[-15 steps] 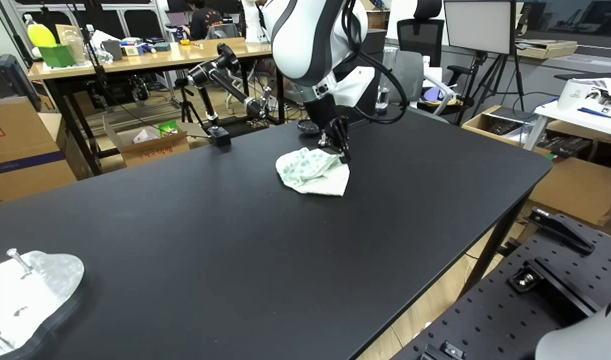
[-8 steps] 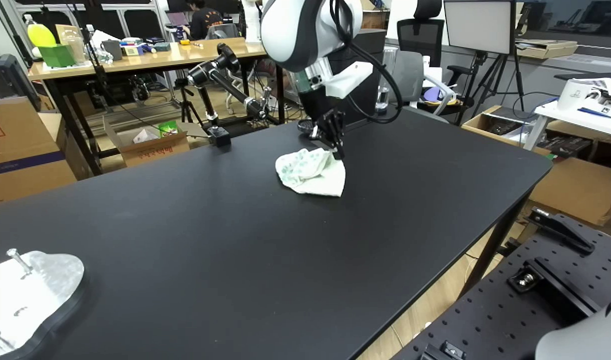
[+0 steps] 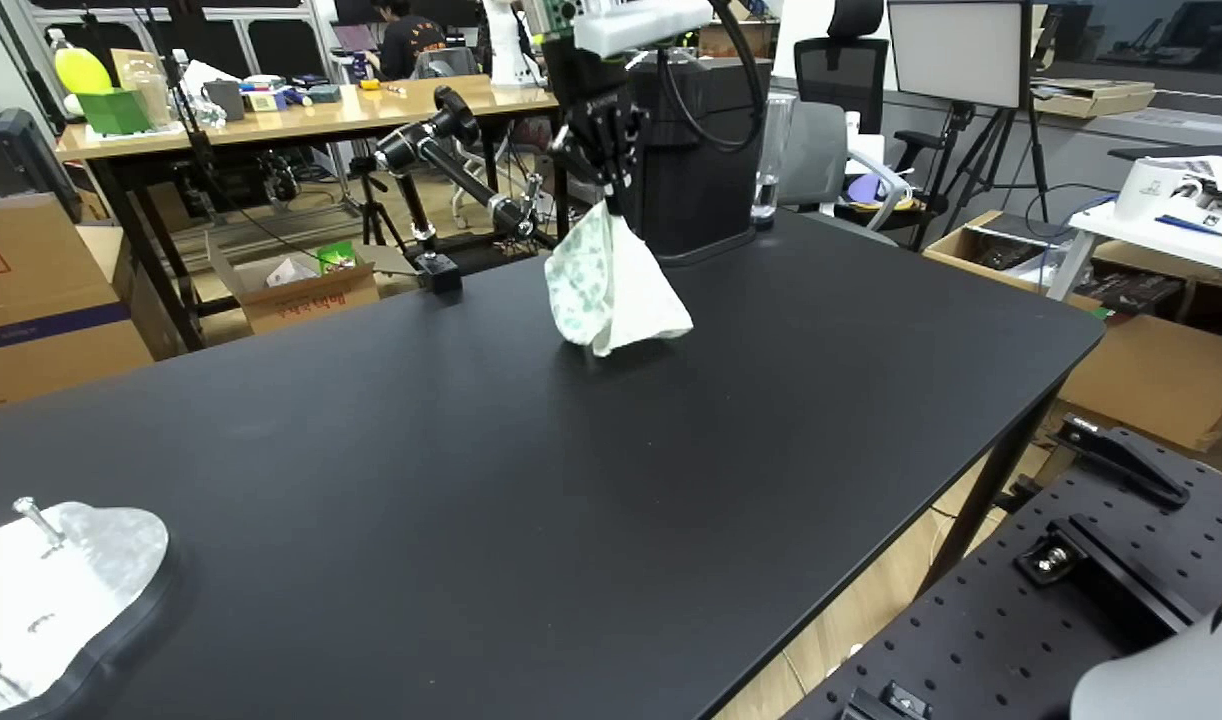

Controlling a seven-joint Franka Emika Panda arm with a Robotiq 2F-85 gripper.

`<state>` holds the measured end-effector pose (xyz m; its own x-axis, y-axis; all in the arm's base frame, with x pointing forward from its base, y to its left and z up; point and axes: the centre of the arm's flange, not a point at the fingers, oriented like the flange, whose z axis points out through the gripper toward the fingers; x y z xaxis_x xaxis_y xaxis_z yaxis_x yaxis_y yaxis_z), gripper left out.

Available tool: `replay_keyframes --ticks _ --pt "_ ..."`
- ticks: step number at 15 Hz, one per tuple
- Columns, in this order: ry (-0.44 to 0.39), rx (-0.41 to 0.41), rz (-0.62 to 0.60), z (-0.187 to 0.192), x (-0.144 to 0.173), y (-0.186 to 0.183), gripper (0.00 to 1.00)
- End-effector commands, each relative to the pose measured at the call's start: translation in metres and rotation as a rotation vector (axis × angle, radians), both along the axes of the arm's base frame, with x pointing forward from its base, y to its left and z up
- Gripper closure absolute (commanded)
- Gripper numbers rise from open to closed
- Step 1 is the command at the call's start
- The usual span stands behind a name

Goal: Put the cloth on the black rod

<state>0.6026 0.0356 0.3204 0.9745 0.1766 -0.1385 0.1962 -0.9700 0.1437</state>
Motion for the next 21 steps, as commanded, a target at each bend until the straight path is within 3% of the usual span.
replay_keyframes --ticks 1,5,10,16,21 --pt "-0.095 0.011 -0.122 0.062 0.006 0.022 1.00" --pt "-0.189 0.038 -0.147 0.115 0.004 0.052 1.00" --pt "-0.253 0.075 -0.114 0.156 -0.014 0.096 1.00" --pt "-0.250 0.081 -0.041 0.163 -0.035 0.136 1.00" --pt "-0.232 0.072 -0.038 0.154 -0.036 0.141 1.00"
